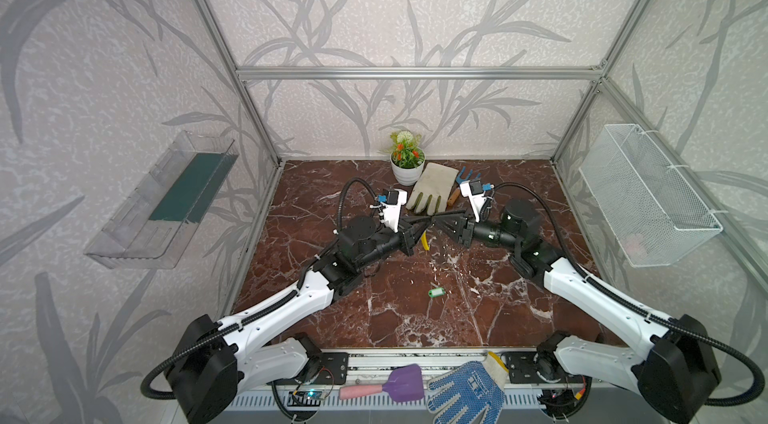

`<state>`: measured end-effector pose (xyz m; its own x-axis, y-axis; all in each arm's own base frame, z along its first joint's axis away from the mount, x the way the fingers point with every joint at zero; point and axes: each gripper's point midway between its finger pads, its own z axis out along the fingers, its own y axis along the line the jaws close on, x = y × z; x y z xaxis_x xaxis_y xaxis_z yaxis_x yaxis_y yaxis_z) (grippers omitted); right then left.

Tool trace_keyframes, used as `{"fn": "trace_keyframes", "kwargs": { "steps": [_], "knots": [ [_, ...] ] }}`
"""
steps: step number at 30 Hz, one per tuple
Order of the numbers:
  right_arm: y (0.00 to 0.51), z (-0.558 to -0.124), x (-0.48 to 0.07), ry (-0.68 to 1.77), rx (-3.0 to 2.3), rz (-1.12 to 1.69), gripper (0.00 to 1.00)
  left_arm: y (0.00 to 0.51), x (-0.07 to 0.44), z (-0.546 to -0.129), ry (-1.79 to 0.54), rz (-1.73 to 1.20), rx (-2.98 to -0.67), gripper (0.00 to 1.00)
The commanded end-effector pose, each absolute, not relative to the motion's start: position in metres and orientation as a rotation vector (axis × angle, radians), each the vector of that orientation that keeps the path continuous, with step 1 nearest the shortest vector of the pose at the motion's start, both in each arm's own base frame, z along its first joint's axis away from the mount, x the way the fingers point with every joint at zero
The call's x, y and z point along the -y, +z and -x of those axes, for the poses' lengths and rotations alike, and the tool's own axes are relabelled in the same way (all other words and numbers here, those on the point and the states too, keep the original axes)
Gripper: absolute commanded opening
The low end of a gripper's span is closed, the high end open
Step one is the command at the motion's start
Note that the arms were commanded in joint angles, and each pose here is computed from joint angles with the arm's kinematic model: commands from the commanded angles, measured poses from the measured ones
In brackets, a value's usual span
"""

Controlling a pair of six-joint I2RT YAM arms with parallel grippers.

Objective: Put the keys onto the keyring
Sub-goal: 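Grasp the ring holder's rim with the right gripper beside the left gripper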

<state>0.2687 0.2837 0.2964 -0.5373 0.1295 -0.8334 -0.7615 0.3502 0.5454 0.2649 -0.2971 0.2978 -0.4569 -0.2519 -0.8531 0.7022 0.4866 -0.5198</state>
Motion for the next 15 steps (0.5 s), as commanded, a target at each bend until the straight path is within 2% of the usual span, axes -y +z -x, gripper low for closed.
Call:
{"fn": "trace_keyframes", "kwargs": {
  "steps": [1, 15],
  "knots": [
    [0.307, -0.267, -0.283, 1.333, -1.715, 0.578, 0.26, 0.321, 0.291, -0.26, -1.184, -0.383, -1.616, 0.0],
    [0.309, -0.255, -0.281, 1.451, -1.662, 0.583, 0.22, 0.33, 0.298, -0.256, -1.257, -0.401, -1.597, 0.0]
  ]
}}
